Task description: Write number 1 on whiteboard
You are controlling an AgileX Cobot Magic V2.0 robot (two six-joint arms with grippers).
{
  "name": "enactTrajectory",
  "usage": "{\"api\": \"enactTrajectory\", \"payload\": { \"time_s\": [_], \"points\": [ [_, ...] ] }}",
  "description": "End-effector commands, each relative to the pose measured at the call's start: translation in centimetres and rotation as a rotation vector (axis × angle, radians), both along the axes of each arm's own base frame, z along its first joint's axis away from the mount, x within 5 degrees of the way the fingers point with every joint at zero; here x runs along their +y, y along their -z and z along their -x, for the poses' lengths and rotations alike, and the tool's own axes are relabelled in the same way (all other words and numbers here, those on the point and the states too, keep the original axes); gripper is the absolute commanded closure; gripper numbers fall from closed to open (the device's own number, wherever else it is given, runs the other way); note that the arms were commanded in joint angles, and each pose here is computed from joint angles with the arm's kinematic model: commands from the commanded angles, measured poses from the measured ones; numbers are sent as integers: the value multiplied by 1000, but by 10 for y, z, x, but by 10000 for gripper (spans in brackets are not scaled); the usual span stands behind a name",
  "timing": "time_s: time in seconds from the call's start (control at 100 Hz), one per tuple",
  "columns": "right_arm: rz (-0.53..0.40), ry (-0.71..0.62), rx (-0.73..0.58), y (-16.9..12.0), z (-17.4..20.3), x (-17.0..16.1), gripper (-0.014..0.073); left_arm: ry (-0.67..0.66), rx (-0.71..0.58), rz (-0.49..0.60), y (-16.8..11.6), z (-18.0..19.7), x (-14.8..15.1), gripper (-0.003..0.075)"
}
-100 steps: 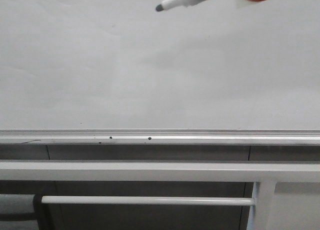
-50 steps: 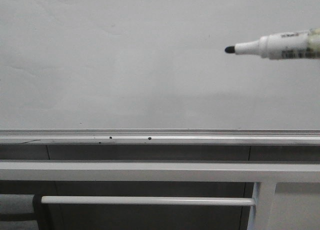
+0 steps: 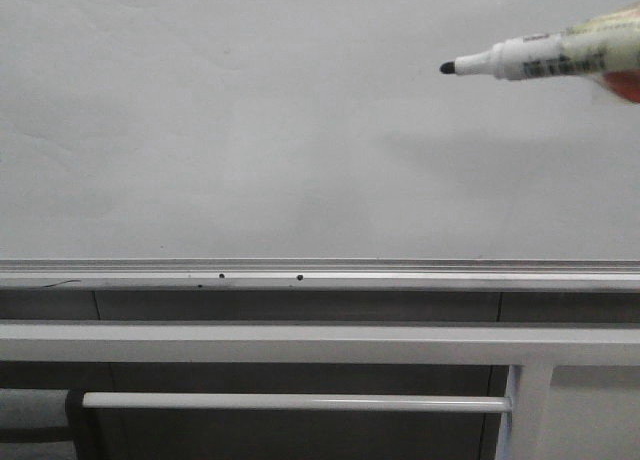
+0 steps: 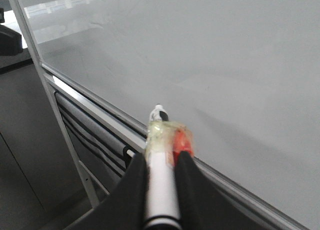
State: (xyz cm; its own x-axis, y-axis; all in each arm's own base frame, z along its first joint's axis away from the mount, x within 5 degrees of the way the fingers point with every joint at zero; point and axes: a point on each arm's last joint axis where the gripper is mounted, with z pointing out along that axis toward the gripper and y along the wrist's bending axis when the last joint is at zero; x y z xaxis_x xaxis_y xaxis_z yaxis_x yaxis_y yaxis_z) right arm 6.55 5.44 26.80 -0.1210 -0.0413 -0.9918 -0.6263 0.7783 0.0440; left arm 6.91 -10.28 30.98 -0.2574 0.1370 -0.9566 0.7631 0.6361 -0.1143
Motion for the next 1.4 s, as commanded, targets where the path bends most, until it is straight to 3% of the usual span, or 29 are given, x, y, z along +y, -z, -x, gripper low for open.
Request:
{"api": "enactTrajectory", "payload": {
  "time_s": [0.0,0.17,0.44,0.75,1.39],
  "points": [
    [-45,47,-41,-20,-8,0,659,36,-40,64,-13,2,-3,741],
    [-86,58,12,-19,-13,2,659,37,-66,53,-14,2,-2,741],
    [-77,131,-77,-25,-17,-3,659,36,-86,42,-14,1,-2,741],
    [-38,148,-21,-21,-33,4,659,35,-85,41,-14,1,-2,741],
    [-31,234,-103,-27,-40,-1,659,35,-87,40,-14,1,-2,741]
  ]
}}
